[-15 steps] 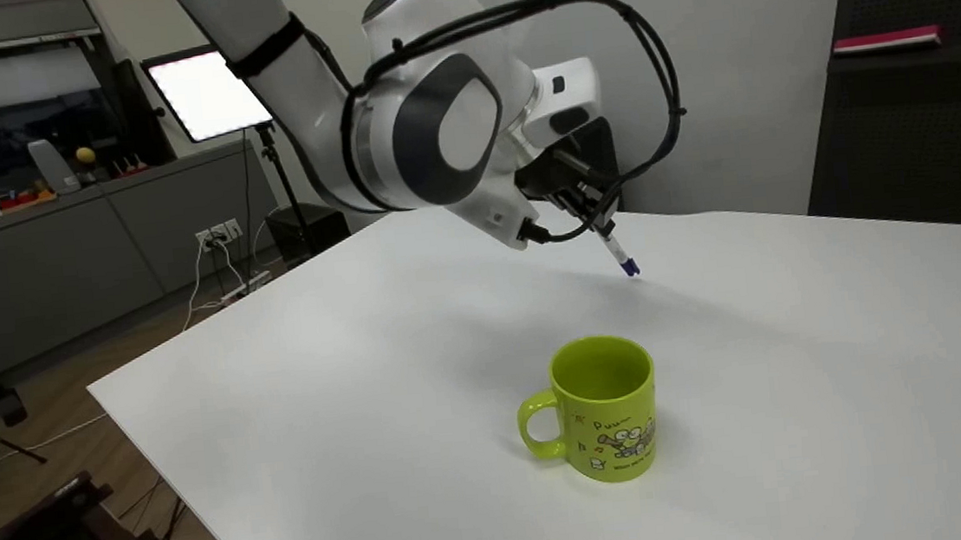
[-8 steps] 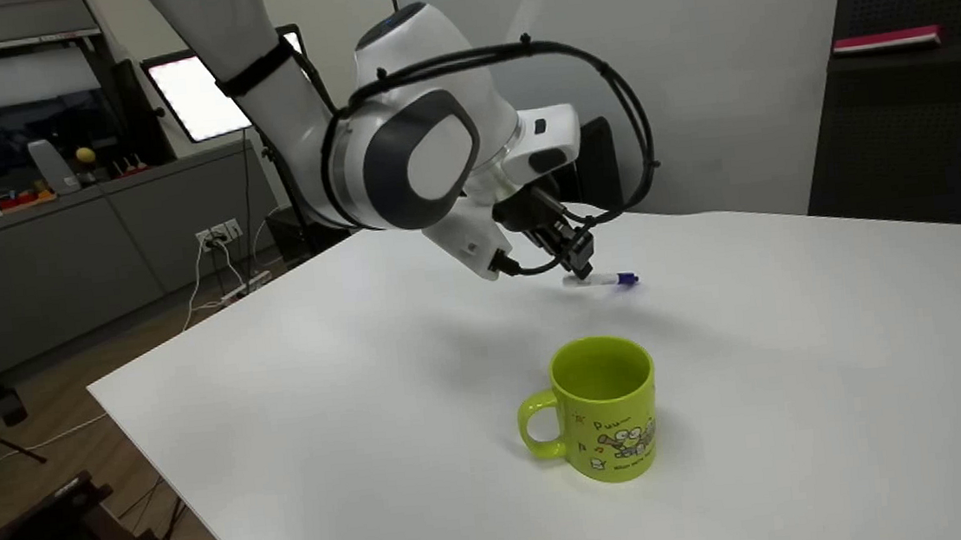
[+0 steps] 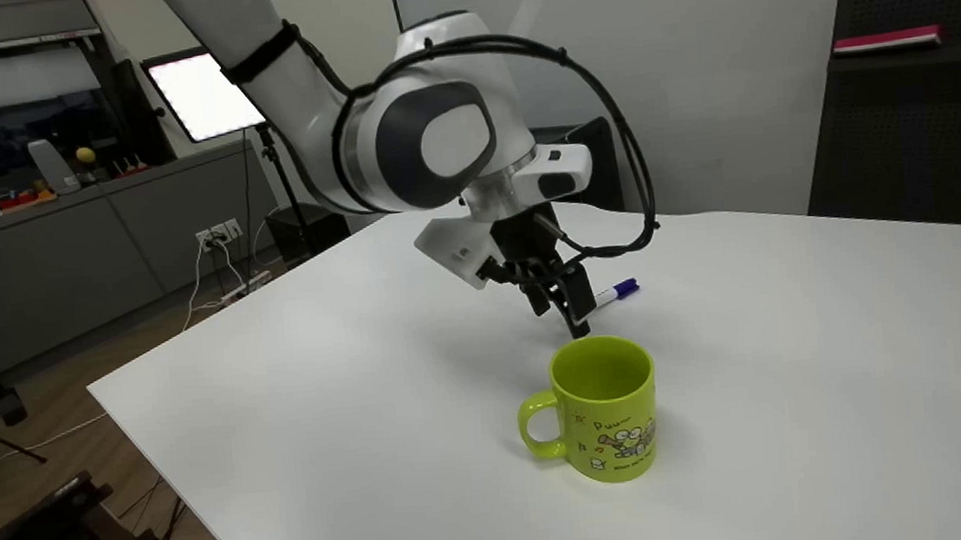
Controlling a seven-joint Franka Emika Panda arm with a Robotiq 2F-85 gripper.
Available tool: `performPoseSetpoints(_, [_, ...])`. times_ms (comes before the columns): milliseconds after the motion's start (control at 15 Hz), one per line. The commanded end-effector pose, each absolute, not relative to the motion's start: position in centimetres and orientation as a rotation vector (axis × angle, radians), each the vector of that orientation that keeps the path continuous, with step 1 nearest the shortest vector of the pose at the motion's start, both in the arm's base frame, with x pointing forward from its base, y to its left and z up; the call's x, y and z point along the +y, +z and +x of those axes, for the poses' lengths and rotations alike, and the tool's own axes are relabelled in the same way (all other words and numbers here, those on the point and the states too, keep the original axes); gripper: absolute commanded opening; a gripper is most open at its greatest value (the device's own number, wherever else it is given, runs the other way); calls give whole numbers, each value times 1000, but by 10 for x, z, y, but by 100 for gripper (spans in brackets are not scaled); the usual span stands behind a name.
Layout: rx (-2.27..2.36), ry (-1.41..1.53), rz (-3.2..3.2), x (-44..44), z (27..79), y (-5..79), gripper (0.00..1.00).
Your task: Take the marker from the green cup and put it on the table
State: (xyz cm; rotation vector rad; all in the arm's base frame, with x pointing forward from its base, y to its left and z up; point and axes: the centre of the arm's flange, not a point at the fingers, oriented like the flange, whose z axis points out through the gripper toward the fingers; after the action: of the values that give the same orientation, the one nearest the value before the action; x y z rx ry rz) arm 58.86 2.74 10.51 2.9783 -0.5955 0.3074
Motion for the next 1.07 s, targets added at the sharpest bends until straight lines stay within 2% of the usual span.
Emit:
performPoseSetpoints(0, [-624,-2,2994,16,601,139,100])
performPoseSetpoints(400, [-603,-213,2980,0,603,186,100])
performPoseSetpoints(667, [-426,-345,3001,9,592,209,100])
performPoseSetpoints(1000, [-70,-370,2986,31,577,228,100])
